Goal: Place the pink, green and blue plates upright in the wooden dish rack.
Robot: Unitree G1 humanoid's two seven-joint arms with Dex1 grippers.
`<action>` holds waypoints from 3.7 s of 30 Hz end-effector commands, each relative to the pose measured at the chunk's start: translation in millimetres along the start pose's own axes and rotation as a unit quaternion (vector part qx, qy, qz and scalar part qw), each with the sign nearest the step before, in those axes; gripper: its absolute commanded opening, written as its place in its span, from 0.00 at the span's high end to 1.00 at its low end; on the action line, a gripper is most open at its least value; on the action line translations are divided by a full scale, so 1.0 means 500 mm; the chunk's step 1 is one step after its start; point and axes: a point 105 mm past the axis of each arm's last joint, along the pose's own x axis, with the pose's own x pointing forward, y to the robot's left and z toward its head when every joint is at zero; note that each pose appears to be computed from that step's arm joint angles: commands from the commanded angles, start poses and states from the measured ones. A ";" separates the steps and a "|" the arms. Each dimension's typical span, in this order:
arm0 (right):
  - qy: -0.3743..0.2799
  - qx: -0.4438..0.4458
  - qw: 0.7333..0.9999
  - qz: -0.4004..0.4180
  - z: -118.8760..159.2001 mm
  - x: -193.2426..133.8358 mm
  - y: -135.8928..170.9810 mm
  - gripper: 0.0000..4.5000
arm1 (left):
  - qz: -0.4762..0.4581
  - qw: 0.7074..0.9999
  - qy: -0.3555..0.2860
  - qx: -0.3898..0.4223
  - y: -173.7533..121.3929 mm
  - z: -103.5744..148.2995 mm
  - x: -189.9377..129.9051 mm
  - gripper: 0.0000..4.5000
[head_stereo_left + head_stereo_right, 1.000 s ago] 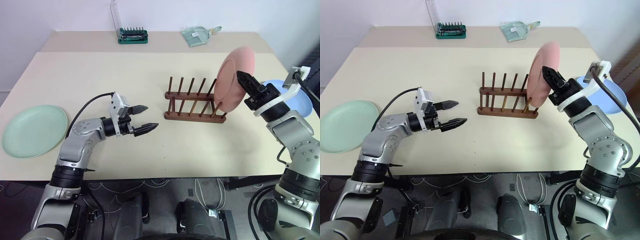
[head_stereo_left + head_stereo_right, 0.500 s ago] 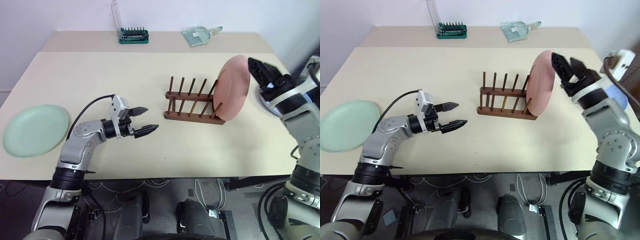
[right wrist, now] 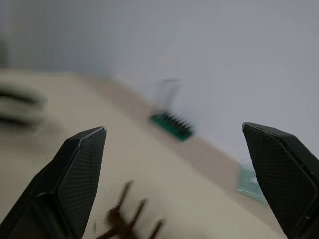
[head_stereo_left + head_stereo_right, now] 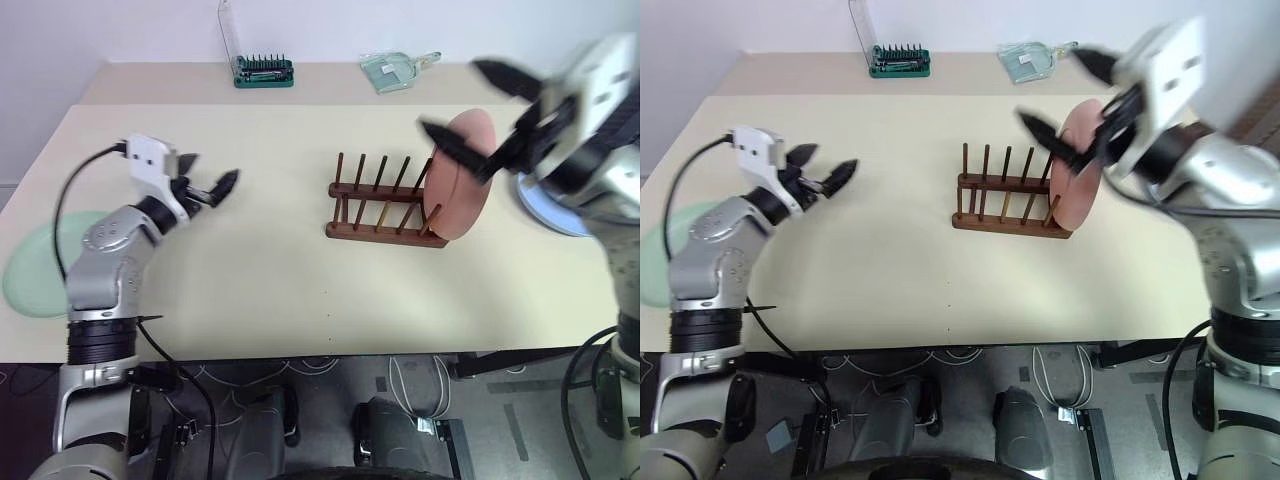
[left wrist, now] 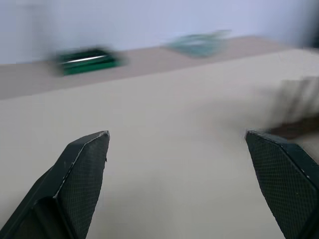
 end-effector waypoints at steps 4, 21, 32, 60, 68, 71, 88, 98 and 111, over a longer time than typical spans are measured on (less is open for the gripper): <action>0.007 -0.028 0.994 0.106 -0.049 0.062 0.100 0.01 | 0.290 0.955 0.065 0.009 0.221 0.010 -0.119 0.00; 0.008 -0.002 0.991 0.130 -0.117 0.100 0.125 0.01 | 0.519 0.820 0.215 -0.109 0.314 -0.105 -0.353 0.00; 0.010 0.001 0.992 0.123 -0.125 0.098 0.125 0.00 | 0.525 0.797 0.221 -0.200 0.285 -0.150 -0.360 0.06; -0.021 -0.176 0.979 0.102 -0.071 0.146 0.142 0.00 | 0.093 0.992 -0.058 -0.063 -0.067 0.146 0.043 0.99; -0.014 -0.279 0.958 0.062 -0.076 0.194 0.136 0.00 | -0.004 0.993 -0.092 -0.067 -0.158 0.190 0.096 0.99; -0.010 -0.297 0.953 0.063 -0.085 0.200 0.142 0.00 | -0.020 0.992 -0.100 -0.079 -0.171 0.202 0.101 0.99; 0.018 -0.378 0.924 0.045 -0.122 0.213 0.128 0.99 | -0.052 0.989 -0.104 -0.091 -0.197 0.210 0.092 1.00; 0.015 -0.391 0.920 0.036 -0.121 0.212 0.120 1.00 | -0.045 0.976 -0.133 -0.167 -0.176 0.227 0.085 0.65; -0.017 -0.360 0.933 -0.013 -0.072 0.194 0.079 1.00 | 0.110 0.950 -0.206 -0.206 -0.005 0.253 0.052 0.01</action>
